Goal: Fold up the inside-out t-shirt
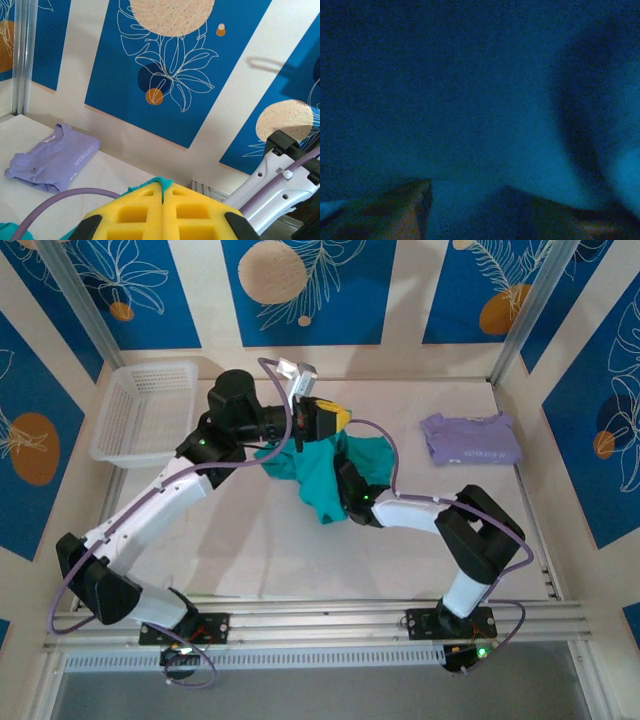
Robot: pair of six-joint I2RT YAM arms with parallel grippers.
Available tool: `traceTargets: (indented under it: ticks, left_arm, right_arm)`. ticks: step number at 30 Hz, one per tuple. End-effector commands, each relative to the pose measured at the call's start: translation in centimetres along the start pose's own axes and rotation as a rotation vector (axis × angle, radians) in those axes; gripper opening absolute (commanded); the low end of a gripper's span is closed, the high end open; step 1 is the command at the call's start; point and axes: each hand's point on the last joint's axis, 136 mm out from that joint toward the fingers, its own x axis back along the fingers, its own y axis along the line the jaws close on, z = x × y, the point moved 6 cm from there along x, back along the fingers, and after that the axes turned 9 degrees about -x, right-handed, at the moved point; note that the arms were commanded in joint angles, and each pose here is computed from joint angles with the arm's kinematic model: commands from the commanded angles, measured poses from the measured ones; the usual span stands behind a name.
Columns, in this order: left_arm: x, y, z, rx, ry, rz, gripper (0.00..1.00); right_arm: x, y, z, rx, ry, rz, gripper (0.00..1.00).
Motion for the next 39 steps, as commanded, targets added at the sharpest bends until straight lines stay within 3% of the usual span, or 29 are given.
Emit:
traceTargets:
  ticks: [1,8,14,20,25,32,35,39]
  left_arm:
    - [-0.3,-1.5,-1.3,-0.047,-0.008,0.047,0.0]
    - [0.4,-5.4,-2.6,-0.078,-0.011,0.175,0.0]
    - [2.5,-8.1,-4.7,-0.107,-0.083,0.223,0.0]
    - [3.9,-8.1,-5.4,-0.165,-0.105,0.093,0.0]
    - [3.7,-6.0,-3.7,-0.163,-0.043,-0.058,0.0]
    - [2.3,-6.8,-3.1,-0.117,-0.042,0.114,0.0]
    - [2.3,-7.4,-3.3,-0.116,-0.05,0.174,0.0]
    - [2.8,-8.4,-4.2,-0.137,-0.084,0.227,0.0]
  right_arm:
    - [-1.2,0.5,-1.9,0.065,-0.038,-0.014,0.59]
    - [-5.6,-3.6,-1.2,-0.018,0.207,0.177,0.63]
    - [-6.4,-6.6,0.3,-0.093,0.357,0.263,0.63]
    - [-5.7,-8.4,1.4,-0.06,0.414,0.298,0.64]
    - [-3.5,-8.7,0.3,-0.034,0.321,0.249,0.67]
    - [-5.5,-8.8,0.5,0.014,0.358,0.22,0.75]
    - [-6.9,-9.6,1.3,0.016,0.426,0.241,0.81]
    - [-8.1,-10.9,2.8,-0.003,0.54,0.257,0.82]
